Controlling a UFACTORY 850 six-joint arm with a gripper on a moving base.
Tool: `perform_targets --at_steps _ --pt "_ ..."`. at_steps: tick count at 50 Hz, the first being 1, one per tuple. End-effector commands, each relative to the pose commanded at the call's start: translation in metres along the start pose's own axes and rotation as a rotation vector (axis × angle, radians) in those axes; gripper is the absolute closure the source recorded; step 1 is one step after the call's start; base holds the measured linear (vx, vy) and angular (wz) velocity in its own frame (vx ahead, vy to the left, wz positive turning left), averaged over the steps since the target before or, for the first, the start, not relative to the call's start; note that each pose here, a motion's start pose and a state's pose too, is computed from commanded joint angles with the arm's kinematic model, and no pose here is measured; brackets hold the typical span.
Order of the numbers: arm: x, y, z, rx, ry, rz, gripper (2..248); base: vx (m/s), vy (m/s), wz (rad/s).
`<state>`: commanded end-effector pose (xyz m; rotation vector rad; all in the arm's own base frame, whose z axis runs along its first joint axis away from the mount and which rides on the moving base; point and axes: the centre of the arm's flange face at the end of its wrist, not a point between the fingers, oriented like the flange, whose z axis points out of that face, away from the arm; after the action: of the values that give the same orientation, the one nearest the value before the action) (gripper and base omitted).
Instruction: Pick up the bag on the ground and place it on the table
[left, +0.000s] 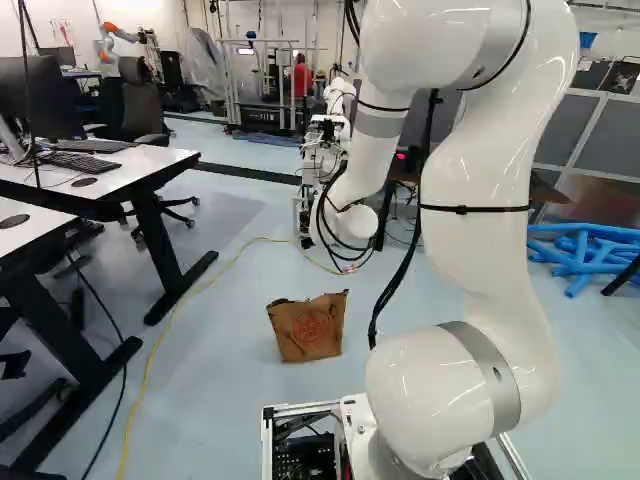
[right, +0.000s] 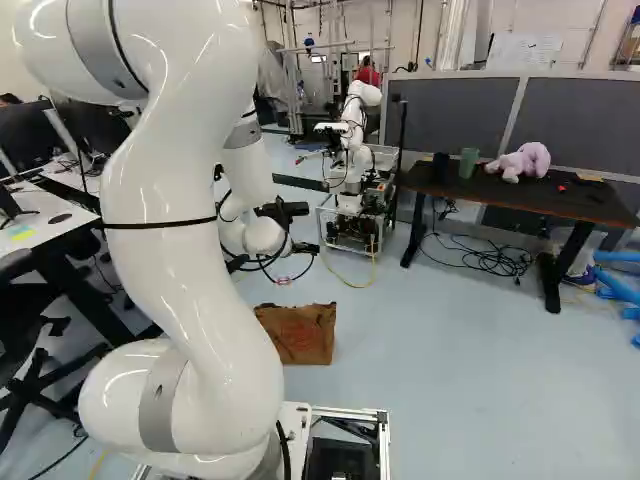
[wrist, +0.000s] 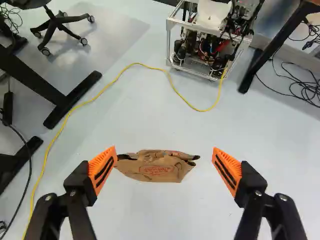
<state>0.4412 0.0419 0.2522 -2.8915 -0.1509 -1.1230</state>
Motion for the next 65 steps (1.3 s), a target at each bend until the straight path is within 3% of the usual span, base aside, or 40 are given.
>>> perform_targets --at_steps 29,50,65 --pt "0.003 -0.012 0.064 0.016 -0.095 -0.019 3 0.000 0.000 0.000" --pt "0.003 -0.034 0.112 0.041 -0.172 -0.053 3 0.000 0.000 0.000" --pt "-0.007 -0.040 0.134 0.046 -0.220 -0.062 3 0.000 0.000 0.000"
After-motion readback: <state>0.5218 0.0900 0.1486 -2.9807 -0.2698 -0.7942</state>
